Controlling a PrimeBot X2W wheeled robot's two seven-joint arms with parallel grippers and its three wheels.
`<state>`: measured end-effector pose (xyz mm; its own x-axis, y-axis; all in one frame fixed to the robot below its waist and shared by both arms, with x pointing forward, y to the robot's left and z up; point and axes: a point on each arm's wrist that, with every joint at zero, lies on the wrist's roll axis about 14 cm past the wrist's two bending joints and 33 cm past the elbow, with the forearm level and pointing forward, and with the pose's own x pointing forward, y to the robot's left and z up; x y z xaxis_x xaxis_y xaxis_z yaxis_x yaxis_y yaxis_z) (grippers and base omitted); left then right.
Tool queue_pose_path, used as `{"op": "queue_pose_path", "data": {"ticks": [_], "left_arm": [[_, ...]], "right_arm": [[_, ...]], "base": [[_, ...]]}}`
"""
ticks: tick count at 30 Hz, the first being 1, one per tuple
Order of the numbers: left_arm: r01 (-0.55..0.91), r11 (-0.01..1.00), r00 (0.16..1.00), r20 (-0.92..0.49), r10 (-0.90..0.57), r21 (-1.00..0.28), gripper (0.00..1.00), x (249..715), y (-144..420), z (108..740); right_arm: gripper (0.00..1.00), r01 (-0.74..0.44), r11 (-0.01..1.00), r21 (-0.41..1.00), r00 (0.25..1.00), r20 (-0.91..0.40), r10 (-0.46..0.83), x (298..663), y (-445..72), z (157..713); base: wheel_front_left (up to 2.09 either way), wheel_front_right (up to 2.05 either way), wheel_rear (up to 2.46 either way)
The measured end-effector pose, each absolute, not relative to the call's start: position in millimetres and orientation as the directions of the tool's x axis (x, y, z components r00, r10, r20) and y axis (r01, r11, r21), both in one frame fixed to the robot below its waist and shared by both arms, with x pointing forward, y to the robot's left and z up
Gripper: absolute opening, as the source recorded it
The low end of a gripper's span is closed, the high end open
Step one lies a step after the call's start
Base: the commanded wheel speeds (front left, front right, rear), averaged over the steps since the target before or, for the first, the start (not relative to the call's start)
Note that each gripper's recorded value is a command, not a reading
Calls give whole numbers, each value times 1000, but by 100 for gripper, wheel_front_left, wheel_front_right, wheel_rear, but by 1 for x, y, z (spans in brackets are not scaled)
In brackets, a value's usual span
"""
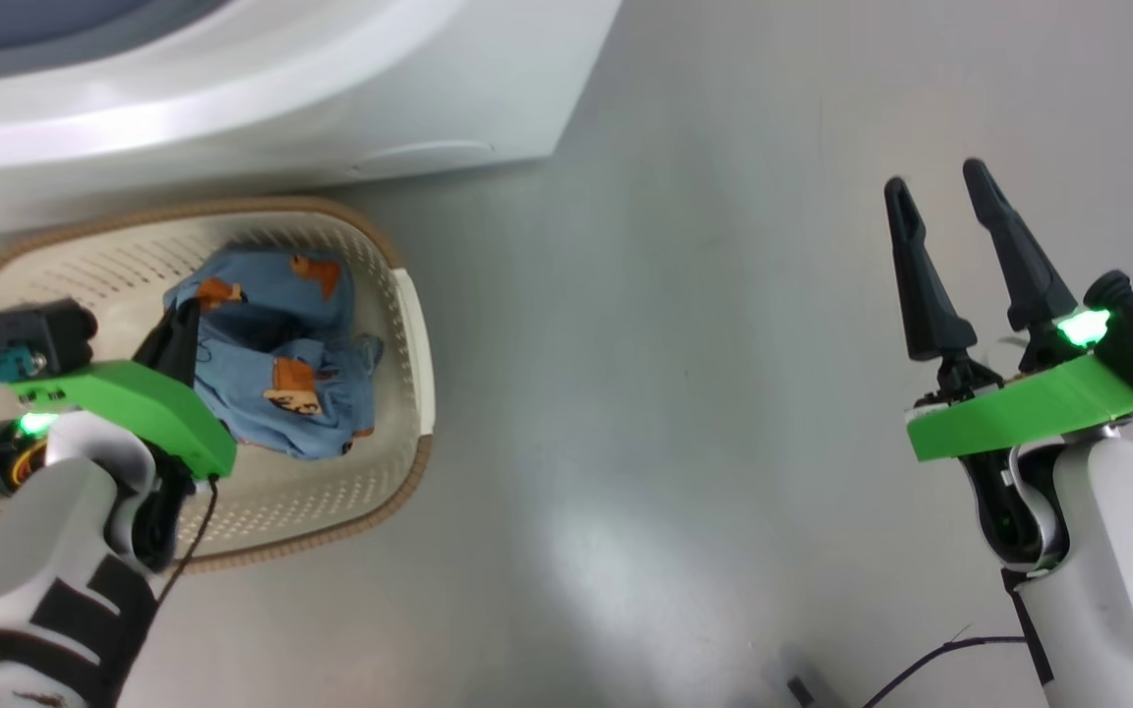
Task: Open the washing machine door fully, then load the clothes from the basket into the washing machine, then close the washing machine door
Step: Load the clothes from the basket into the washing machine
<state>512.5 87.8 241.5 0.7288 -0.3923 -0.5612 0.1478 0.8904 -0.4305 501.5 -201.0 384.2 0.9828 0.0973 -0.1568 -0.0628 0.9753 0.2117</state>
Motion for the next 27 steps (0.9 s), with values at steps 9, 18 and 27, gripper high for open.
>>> {"op": "queue_pose_path", "data": {"ticks": [9,18,27], "left_arm": [[178,905,861,-385,-333,-386,0,519,111,318],[200,926,938,-210,-274,-319,0,512,134,387],[169,947,977,-77,-197,-273,0,481,161,440]], "right_arm": [[100,-81,971,225,985,-133,113,484,-194,406],[100,-94,969,227,986,-117,123,465,-191,423],[100,-95,970,225,987,-104,121,445,-194,436]], "base": [[0,0,0],[0,0,0],[0,0,0]]}}
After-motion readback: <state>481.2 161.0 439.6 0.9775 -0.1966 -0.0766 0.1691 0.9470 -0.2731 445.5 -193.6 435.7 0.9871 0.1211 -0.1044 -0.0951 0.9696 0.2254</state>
